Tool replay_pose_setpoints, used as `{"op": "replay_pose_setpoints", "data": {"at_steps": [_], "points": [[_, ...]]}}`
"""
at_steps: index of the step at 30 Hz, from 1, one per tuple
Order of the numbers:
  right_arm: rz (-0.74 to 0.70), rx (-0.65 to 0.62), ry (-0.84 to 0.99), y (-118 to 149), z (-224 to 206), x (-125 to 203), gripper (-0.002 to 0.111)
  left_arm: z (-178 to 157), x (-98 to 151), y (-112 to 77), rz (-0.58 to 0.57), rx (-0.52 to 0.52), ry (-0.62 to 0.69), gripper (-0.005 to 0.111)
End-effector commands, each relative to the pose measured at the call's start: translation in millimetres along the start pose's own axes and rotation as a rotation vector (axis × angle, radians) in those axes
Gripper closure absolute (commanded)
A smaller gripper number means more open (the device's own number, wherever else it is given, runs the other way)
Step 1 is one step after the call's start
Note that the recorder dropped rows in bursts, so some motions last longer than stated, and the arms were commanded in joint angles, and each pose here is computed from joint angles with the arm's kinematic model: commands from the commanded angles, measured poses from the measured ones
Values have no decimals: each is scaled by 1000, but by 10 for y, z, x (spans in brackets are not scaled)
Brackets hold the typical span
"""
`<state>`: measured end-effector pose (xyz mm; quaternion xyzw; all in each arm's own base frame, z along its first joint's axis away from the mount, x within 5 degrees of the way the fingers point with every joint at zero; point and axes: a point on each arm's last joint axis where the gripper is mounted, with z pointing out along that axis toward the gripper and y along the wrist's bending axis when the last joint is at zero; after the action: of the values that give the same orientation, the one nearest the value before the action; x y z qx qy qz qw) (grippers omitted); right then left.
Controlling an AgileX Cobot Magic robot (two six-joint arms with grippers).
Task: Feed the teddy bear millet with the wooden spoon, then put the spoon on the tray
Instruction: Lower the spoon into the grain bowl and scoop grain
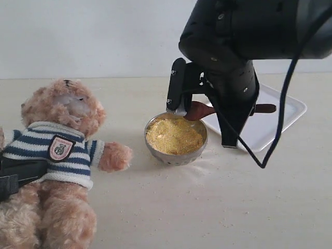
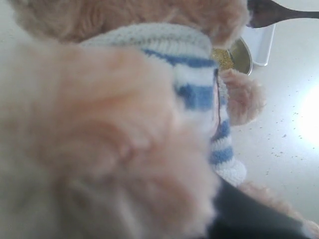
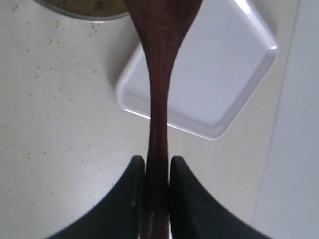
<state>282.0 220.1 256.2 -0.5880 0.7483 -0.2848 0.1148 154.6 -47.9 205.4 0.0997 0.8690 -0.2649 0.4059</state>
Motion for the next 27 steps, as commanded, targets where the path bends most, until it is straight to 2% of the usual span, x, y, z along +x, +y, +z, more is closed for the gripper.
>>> {"op": "replay_pose_setpoints", "data": {"at_steps": [1, 11, 27], "points": [[-15, 25, -24, -27, 64, -142, 108, -13, -16, -12, 3, 7, -19, 102], [-60, 9, -22, 61, 296, -321, 108, -13, -16, -10, 17, 5, -20, 102], [-149, 66, 46, 135, 556, -454, 108, -13, -16, -12, 20, 7, -19, 102]]}}
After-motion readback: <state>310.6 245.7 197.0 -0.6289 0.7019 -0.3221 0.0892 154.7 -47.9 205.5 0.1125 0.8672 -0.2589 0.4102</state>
